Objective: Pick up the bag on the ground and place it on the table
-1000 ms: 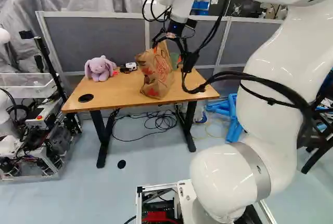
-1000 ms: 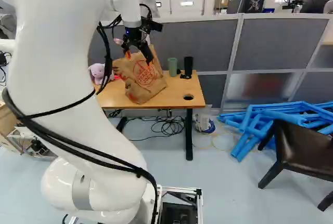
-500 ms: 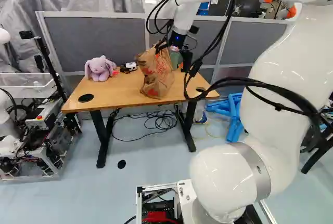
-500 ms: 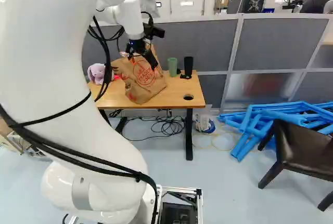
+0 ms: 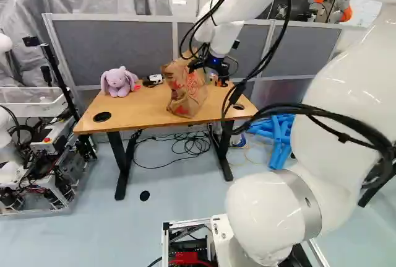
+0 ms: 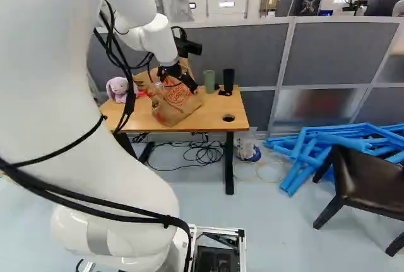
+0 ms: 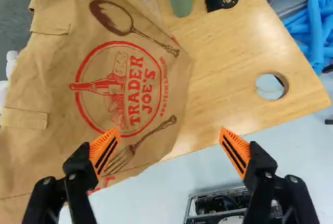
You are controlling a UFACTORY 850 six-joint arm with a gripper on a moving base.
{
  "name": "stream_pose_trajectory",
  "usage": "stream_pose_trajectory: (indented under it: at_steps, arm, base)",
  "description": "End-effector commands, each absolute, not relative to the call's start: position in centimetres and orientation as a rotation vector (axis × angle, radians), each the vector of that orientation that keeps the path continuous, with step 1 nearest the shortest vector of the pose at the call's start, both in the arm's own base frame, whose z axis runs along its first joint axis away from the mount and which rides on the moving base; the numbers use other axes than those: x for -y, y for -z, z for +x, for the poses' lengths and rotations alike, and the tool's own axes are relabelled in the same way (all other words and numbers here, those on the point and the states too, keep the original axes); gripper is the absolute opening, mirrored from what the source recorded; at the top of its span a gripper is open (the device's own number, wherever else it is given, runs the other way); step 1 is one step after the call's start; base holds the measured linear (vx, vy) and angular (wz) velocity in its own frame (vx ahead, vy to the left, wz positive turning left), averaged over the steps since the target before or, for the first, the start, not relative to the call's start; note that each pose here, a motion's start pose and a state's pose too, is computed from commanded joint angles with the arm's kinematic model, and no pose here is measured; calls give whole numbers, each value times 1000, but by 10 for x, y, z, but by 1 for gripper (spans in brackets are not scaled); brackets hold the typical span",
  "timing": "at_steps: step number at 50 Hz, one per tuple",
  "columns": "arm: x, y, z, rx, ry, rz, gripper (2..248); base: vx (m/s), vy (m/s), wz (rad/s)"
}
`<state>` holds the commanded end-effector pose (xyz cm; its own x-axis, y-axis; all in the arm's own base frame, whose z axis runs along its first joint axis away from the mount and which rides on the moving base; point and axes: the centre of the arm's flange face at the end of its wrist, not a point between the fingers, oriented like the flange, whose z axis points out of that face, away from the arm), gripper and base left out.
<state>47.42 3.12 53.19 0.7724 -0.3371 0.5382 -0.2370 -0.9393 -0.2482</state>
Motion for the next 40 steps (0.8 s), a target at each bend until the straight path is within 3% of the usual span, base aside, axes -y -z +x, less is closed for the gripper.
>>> stream_pose_trajectory:
  at_steps: [40]
  arm:
    - [-11, -446, 394, -251, 1346, -2725, 247]
  base:
    - [0, 0, 0]
